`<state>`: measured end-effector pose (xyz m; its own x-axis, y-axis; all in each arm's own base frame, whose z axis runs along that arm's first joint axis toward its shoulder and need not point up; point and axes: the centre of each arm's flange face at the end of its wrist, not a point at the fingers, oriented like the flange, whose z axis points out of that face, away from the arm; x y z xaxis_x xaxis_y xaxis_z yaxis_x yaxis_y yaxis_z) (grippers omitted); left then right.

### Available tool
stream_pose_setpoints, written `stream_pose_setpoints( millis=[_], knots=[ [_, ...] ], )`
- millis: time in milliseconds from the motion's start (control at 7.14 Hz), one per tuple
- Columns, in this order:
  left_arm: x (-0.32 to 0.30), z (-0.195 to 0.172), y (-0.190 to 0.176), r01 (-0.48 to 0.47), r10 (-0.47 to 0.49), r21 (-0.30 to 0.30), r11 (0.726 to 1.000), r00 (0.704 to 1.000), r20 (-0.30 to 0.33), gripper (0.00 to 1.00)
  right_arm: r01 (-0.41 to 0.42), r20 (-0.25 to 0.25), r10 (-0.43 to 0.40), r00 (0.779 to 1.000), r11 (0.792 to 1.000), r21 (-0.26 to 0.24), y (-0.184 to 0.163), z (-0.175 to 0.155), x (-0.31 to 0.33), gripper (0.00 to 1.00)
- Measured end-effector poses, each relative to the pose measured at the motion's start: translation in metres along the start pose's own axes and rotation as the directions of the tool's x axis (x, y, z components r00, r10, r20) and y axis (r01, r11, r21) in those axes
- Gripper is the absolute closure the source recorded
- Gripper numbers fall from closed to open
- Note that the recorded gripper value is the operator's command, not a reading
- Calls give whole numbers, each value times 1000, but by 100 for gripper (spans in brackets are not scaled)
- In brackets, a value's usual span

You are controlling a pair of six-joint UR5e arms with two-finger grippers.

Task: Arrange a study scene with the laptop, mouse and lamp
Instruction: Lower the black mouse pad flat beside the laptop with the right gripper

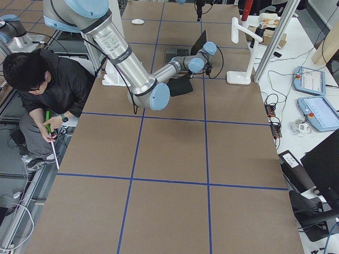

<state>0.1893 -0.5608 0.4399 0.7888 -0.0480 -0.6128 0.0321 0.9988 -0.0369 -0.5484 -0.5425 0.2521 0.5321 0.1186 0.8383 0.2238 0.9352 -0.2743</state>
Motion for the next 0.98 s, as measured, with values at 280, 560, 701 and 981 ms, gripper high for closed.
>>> stream_pose_setpoints(
  millis=[280,560,701,981],
  knots=[
    [-2,3,-2,1,-1,-1,1000,1000,1,0,7,-12,-7,1000,1000,29,3,11,-3,100],
    [-6,12,-6,0,0,0,1000,1000,-1,0,20,-25,-18,1000,999,51,5,22,-5,100],
    [-9,19,-9,-1,1,3,1000,1000,-3,0,22,-27,-21,999,998,51,6,25,-6,100],
    [-11,24,-12,-1,1,8,1000,1000,-7,0,23,-29,-22,999,998,53,6,26,-6,100]
  ],
)
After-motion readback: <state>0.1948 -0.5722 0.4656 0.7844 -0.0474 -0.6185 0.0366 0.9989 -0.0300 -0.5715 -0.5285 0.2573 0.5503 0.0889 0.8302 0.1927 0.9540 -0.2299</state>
